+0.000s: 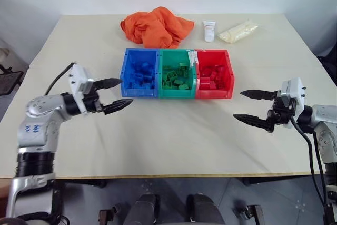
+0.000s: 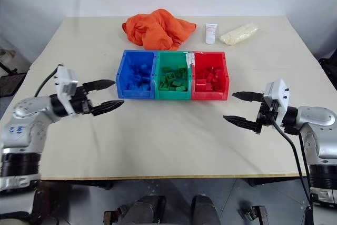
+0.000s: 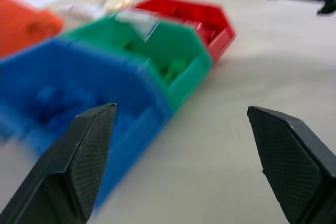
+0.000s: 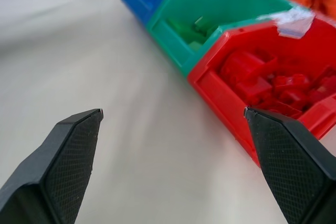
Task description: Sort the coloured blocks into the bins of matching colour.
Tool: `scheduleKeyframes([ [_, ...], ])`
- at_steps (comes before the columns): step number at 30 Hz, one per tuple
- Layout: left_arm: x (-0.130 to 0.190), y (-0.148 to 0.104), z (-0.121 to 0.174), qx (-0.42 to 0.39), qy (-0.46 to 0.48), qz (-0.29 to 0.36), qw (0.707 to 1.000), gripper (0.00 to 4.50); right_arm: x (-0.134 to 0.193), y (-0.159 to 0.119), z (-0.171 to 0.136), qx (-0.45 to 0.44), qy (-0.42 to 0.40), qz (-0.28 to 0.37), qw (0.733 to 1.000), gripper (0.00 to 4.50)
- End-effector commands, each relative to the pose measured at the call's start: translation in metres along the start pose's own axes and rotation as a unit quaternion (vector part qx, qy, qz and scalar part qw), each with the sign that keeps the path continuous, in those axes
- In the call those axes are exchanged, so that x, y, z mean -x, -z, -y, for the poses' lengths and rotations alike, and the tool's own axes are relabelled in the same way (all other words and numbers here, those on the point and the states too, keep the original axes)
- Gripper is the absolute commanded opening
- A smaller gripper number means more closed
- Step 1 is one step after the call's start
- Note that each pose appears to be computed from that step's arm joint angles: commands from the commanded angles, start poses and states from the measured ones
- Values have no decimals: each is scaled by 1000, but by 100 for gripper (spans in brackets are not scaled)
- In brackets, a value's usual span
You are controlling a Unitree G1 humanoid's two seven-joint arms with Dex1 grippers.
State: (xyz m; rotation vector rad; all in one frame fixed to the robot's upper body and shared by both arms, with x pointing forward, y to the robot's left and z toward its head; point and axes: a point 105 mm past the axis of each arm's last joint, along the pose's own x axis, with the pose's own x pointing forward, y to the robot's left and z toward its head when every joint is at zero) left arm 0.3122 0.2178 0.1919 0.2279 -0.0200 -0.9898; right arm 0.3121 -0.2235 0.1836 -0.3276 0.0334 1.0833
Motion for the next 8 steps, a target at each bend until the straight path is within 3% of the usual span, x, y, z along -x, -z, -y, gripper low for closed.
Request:
scheduleKeyframes([
  [1, 23, -5, 5, -13, -2, -1, 1000, 425, 10, 2, 7, 19, -7, -28, 999, 450],
  [5, 56, 17, 3, 5, -24, -44, 999, 425, 13, 7, 16, 23, -11, -42, 999, 450],
  [8, 56, 15, 2, -8, -29, -36, 999, 425, 13, 6, 19, 23, -3, -33, 999, 450],
])
